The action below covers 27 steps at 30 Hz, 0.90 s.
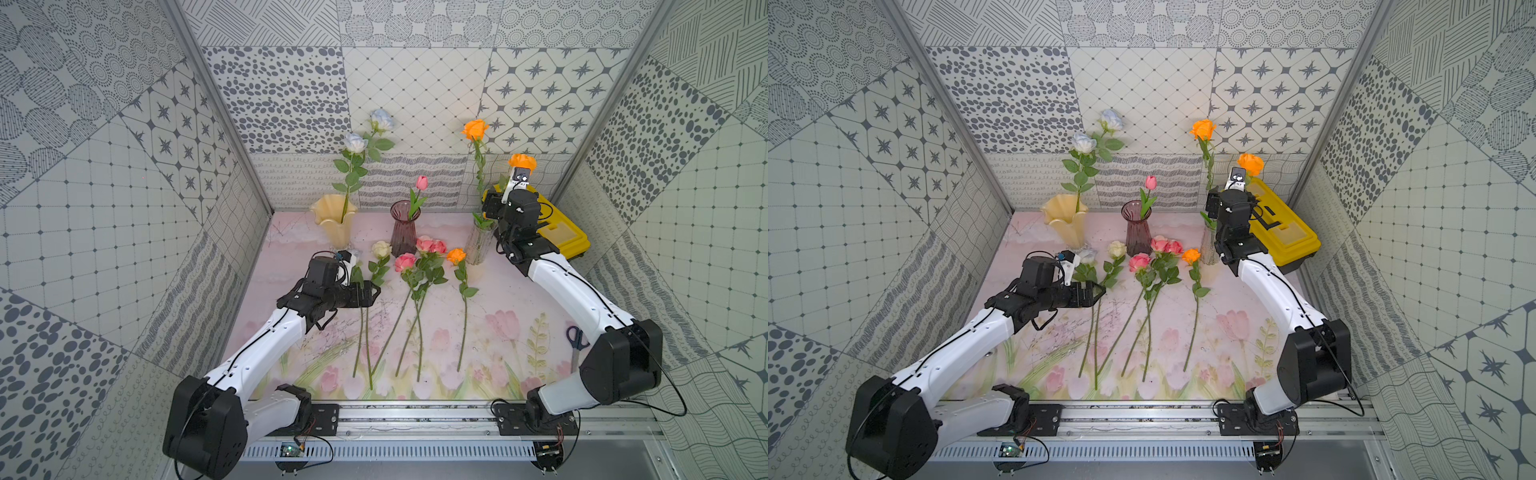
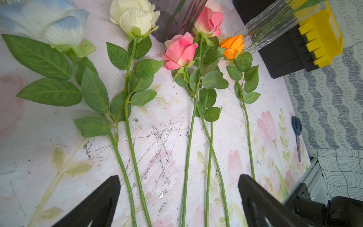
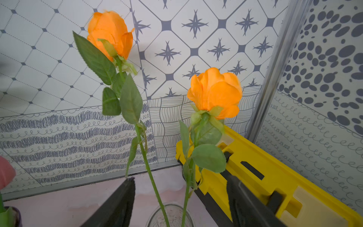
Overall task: Arrange the flowers in different vases according to their variety
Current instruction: Insert the flower into the vase.
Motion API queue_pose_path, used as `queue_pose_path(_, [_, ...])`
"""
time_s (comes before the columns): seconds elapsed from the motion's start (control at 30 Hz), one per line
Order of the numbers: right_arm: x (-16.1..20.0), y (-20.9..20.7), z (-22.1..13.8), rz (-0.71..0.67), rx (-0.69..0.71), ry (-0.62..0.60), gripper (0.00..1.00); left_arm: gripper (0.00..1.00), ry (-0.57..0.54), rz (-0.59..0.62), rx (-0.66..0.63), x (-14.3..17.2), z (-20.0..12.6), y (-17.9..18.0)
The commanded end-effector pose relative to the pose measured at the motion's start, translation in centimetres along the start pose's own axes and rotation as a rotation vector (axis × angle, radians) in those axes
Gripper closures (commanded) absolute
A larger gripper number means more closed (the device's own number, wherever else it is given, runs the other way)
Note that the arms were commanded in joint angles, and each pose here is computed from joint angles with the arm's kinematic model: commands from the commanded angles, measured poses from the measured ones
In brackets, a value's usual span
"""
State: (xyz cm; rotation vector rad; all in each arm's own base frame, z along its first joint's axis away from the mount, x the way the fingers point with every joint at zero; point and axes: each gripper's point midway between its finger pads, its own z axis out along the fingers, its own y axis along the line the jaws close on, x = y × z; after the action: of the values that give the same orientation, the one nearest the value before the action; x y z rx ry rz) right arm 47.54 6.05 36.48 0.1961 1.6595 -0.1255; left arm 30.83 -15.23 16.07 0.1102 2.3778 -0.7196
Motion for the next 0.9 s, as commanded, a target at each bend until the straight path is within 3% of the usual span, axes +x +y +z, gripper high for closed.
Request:
queue_pose_path(0.0, [0.2,-0.5,-1.6,0.028,-0.007,0.009,0.22,0.01,0.016,0.002,0.009,0.3,-0.3,-0.5])
queue_pose_path(0.6, [4.7,-2.6,-10.3,0.134,-0.107,0.162,0.21,0.01,0.073,0.032,-0.055,1.7,0.3,-0.2])
queue_pose_path(0.87, [9.4,-0.6,-12.8,0.147,-0.22,0.346,0.21,0.01,0.086,0.03,-0.067,2.0,0.0,0.0])
